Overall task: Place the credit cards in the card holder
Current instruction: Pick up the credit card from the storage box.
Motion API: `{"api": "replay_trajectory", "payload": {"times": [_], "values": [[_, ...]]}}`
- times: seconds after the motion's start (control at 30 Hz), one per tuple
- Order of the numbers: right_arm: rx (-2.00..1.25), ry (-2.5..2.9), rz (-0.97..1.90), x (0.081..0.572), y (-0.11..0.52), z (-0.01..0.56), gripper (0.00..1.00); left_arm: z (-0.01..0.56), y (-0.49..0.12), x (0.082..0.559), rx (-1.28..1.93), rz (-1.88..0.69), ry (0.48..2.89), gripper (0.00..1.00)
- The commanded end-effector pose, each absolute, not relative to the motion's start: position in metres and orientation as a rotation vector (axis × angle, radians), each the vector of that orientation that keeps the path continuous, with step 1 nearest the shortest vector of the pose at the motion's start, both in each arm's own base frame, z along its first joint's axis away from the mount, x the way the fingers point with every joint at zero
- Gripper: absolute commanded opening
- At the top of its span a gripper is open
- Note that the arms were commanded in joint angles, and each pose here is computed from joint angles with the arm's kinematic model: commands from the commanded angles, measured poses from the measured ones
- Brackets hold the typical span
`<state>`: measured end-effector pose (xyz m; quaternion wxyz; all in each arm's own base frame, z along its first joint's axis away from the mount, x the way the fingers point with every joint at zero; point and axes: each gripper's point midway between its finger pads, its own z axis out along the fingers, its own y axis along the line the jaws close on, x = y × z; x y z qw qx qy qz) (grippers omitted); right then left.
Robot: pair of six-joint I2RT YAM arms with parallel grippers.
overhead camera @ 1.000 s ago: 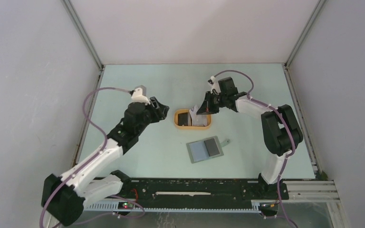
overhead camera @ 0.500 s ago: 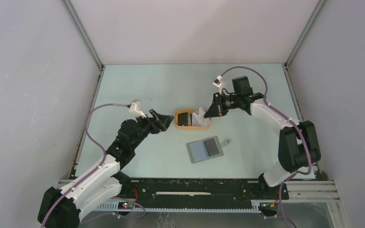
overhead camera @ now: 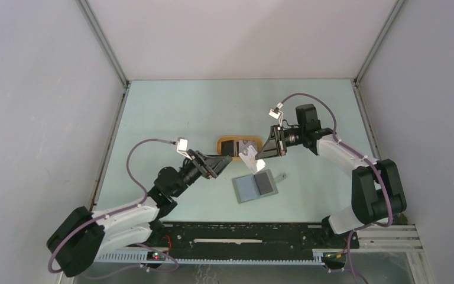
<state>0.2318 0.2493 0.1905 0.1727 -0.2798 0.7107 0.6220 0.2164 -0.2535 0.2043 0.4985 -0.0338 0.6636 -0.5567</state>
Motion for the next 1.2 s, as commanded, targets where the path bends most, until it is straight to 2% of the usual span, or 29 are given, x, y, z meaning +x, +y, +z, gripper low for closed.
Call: {"api": "replay_trajectory", "payload": {"times": [0.0, 0.5, 0.6, 0.67, 0.73, 0.8, 0.83, 0.93, 0.97, 1.0, 1.03, 1.17], "values": [[-0.891, 1.877, 1.821, 0.222, 0.252, 0.223, 0.0, 0.246, -0.267, 0.218, -0.102, -1.486, 1.456, 0.8], [-0.898, 1.879, 1.849, 0.22, 0.256, 0.223, 0.0, 0.26, -0.313, 0.215, -0.013, -1.719, 1.413, 0.5], [-0.899, 1.885, 1.855, 0.22, 0.257, 0.221, 0.0, 0.259, -0.316, 0.215, 0.001, -1.732, 1.42, 0.29], [-0.9, 1.886, 1.858, 0.219, 0.257, 0.22, 0.0, 0.258, -0.318, 0.215, 0.004, -1.739, 1.43, 0.19], [-0.908, 1.882, 1.856, 0.218, 0.258, 0.22, 0.0, 0.256, -0.321, 0.214, 0.013, -1.747, 1.439, 0.03], [-0.922, 1.876, 1.846, 0.216, 0.258, 0.22, 0.0, 0.255, -0.323, 0.214, 0.021, -1.752, 1.446, 0.0], [-0.932, 1.868, 1.837, 0.216, 0.258, 0.219, 0.07, 0.254, -0.323, 0.213, 0.028, -1.753, 1.447, 0.0], [-0.989, 1.855, 1.719, 0.218, 0.252, 0.214, 0.58, 0.245, -0.317, 0.212, 0.039, -1.726, 1.472, 0.0], [-1.012, 1.856, 1.65, 0.222, 0.247, 0.213, 0.69, 0.236, -0.314, 0.213, 0.041, -1.697, 1.509, 0.0], [-1.039, 1.855, 1.575, 0.225, 0.241, 0.211, 0.75, 0.228, -0.311, 0.213, 0.043, -1.671, 1.539, 0.0], [-1.061, 1.853, 1.509, 0.228, 0.235, 0.21, 0.77, 0.221, -0.307, 0.212, 0.048, -1.644, 1.567, 0.0], [-1.175, 1.866, 1.231, 0.232, 0.211, 0.191, 0.76, 0.182, -0.299, 0.208, 0.06, -1.537, 1.741, 0.0]]}}
